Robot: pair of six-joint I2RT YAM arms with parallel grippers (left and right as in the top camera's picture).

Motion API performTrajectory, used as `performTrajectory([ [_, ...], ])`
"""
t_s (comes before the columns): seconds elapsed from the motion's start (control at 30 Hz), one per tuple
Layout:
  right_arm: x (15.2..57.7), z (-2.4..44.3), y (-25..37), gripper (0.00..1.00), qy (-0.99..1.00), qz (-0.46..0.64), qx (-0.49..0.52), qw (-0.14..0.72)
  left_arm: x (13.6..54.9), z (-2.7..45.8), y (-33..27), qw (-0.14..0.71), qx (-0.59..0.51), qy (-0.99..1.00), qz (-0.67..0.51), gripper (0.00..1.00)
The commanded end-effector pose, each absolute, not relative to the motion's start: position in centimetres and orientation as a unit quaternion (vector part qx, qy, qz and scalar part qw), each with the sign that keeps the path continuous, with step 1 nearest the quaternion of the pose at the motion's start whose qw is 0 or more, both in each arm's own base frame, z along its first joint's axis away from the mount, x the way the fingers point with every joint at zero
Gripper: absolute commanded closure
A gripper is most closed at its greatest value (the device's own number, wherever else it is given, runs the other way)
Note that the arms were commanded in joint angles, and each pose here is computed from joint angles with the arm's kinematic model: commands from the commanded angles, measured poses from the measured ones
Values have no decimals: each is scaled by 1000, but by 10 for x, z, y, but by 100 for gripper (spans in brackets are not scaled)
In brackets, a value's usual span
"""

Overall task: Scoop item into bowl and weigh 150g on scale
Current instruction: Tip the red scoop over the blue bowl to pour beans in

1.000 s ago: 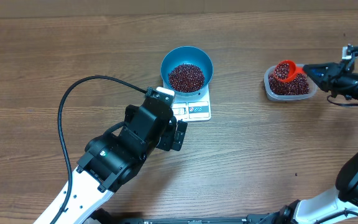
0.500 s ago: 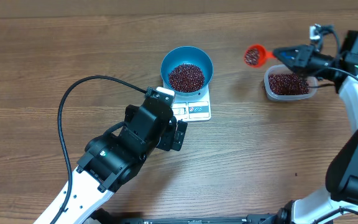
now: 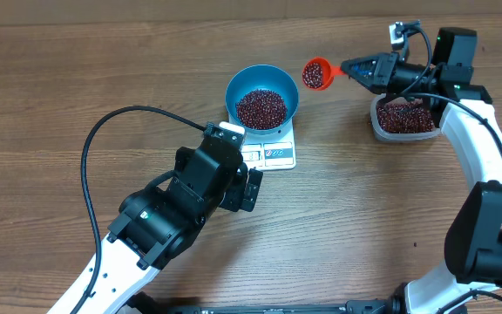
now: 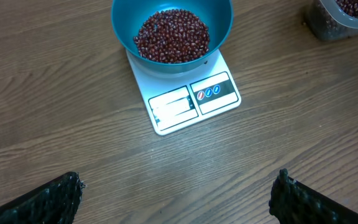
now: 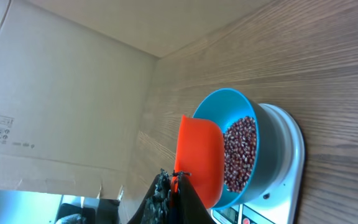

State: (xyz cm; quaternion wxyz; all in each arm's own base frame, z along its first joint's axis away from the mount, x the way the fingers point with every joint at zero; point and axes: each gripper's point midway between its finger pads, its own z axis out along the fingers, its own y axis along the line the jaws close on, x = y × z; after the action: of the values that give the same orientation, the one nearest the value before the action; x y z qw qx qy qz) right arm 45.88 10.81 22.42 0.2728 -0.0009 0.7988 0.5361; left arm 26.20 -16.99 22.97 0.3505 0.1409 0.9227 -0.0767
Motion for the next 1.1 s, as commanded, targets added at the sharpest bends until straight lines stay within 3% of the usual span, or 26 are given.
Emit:
performTrajectory([
  [0.0,459,230,127,96,797,539,-19,271,263,228,-171,349,150,922,-75,0],
  [0.57,488,215,171,96,835,424,-21,351,263,228,-171,349,150,922,-75,0],
  [1.07,478,208,184,96,835,391,-113,370,263,228,-171,349,150,922,-75,0],
])
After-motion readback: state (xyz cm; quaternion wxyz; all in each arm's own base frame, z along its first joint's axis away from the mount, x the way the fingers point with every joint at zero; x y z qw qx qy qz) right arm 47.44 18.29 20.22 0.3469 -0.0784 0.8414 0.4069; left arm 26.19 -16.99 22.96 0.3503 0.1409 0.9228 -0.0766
